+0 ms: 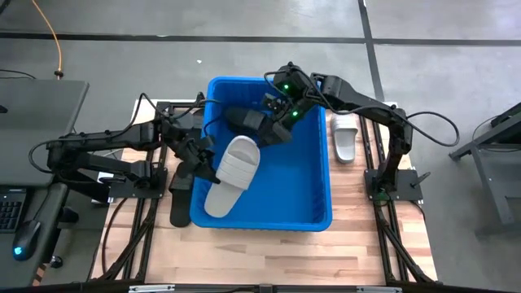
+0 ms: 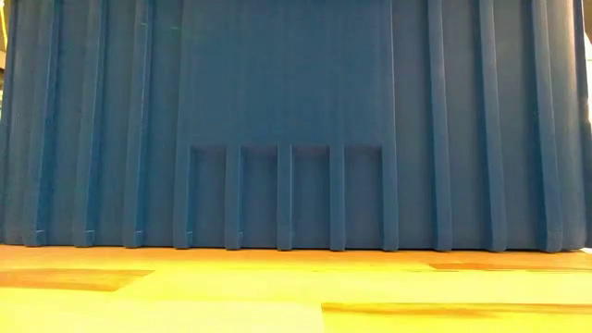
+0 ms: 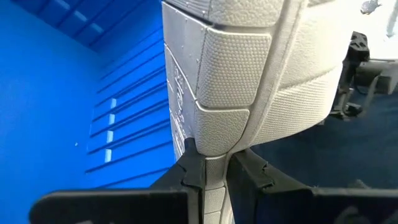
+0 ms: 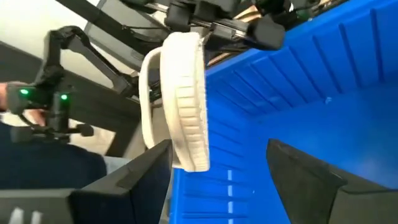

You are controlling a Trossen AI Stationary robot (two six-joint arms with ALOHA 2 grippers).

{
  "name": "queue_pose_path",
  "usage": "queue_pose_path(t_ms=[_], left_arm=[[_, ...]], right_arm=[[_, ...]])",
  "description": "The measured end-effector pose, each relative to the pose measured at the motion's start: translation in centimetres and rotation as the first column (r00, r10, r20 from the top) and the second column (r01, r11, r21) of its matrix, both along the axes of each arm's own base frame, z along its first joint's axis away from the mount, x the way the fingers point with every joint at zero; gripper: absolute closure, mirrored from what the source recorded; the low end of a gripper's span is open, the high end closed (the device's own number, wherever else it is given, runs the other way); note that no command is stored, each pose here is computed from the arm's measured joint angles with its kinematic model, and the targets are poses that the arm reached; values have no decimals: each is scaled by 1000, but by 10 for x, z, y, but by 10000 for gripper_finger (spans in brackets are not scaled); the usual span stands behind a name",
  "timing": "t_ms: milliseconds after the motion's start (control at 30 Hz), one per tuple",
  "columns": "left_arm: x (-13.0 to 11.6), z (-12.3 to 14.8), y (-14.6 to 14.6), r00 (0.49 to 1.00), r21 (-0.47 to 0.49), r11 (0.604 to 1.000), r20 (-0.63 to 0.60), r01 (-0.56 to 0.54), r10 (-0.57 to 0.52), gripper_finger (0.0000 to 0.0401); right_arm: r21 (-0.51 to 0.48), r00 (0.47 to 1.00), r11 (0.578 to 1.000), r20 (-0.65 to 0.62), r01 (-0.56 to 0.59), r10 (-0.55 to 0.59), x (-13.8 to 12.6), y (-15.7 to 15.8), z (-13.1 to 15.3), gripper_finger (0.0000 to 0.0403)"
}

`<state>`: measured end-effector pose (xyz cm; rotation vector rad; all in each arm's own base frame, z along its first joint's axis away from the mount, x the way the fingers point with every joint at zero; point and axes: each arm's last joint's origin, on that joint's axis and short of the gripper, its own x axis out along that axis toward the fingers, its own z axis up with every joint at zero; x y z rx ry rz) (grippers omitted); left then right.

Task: Pick and place slides into bin
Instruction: Put the white slide into the blue container

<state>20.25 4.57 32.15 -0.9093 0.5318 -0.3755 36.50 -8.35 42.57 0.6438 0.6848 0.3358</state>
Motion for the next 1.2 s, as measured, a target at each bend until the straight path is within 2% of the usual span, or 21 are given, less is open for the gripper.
queue_pose_path(t_ms=[233, 400, 633, 700, 767, 933, 967, 1067, 1200], left_arm=[[0, 0, 0, 1000, -1, 1000, 3, -5, 5, 373], [0, 0, 0, 1000, -2, 1000, 2, -6, 6, 373], [1, 1, 0, 1000, -2, 1000, 11, -6, 6, 373], [1, 1, 0, 1000, -2, 1000, 11, -5, 5, 373], [1, 1, 0, 1000, -4, 1000, 12, 0, 0, 373], [0, 1, 0, 1000, 2, 1000, 14, 9, -9, 374], [0, 1, 0, 1000, 3, 1000, 12, 11, -11, 375], [0, 0, 0, 1000, 8, 1000, 10, 17, -17, 368], [-1, -1, -1, 999, 38, 999, 21, 35, -36, 322]], right_arm=[[-59, 998, 998, 45, 34, -31, 5, 3, 3, 153], [-50, 997, 998, 75, 40, -36, 14, 3, 1, 153], [-14, 999, 1000, 32, 11, -10, 29, 10, -14, 162], [-17, 1000, 1000, 29, 3, -3, 31, 12, -16, 186], [-25, 999, 1000, 40, -8, 9, 32, 15, -16, 226], [-49, 999, 998, 46, -27, 29, 33, 23, -16, 371], [-69, 999, 997, 46, -19, 22, 34, 25, -16, 384], [-108, 999, 994, 33, 32, -29, 36, 32, -17, 380], [-161, 996, 984, 58, 78, -70, 35, 40, -12, 395]])
